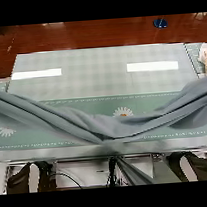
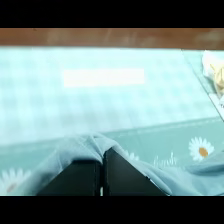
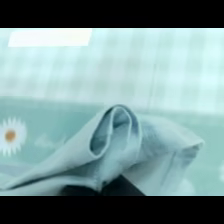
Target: Fold the shirts.
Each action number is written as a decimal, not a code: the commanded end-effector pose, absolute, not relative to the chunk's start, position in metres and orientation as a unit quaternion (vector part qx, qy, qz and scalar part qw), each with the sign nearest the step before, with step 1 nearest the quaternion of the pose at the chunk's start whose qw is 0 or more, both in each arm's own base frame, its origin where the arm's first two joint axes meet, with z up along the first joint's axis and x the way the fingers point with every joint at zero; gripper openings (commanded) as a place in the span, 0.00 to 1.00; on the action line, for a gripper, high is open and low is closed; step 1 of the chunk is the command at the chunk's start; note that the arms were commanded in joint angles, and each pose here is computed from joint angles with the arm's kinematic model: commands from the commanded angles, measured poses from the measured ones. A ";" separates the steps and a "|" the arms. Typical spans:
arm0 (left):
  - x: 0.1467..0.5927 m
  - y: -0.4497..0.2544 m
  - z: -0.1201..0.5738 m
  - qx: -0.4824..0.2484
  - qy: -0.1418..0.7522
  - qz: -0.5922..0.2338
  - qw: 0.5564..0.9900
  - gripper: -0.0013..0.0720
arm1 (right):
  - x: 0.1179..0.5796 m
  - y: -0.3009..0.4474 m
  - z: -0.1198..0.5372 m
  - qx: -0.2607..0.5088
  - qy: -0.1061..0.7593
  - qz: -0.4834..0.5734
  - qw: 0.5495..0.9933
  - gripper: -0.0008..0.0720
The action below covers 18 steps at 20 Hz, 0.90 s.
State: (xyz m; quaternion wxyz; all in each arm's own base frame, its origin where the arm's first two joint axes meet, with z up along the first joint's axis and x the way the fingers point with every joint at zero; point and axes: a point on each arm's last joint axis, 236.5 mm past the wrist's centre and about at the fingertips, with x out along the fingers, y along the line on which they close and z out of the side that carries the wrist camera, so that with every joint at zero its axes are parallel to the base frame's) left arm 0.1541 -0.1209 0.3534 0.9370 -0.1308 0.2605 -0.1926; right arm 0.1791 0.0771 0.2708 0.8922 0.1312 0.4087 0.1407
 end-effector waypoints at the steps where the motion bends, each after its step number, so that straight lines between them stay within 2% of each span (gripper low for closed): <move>1: 0.158 -0.102 0.260 -0.203 0.372 -0.156 0.892 0.05 | 0.176 0.070 0.177 0.163 0.524 0.122 0.827 0.05; 4: 0.207 -0.077 0.175 -0.284 0.402 -0.149 0.858 0.05 | 0.242 0.068 0.115 0.219 0.497 0.120 0.831 0.05; 8: 0.270 -0.061 0.100 -0.307 0.395 -0.140 0.854 0.04 | 0.310 0.061 0.055 0.249 0.498 0.126 0.821 0.05; 11: 0.327 -0.078 0.063 -0.277 0.387 -0.144 0.868 0.05 | 0.363 0.065 0.029 0.307 0.467 0.139 0.817 0.05; 13: 0.356 -0.100 0.041 -0.225 0.382 -0.160 0.882 0.05 | 0.383 0.067 0.011 0.333 0.458 0.145 0.811 0.05; 15: 0.383 -0.116 0.024 -0.175 0.372 -0.168 0.896 0.05 | 0.393 0.070 -0.001 0.333 0.453 0.162 0.811 0.05; 18: 0.424 -0.106 0.026 -0.164 0.330 -0.127 0.921 0.05 | 0.410 0.058 -0.007 0.322 0.427 0.144 0.833 0.05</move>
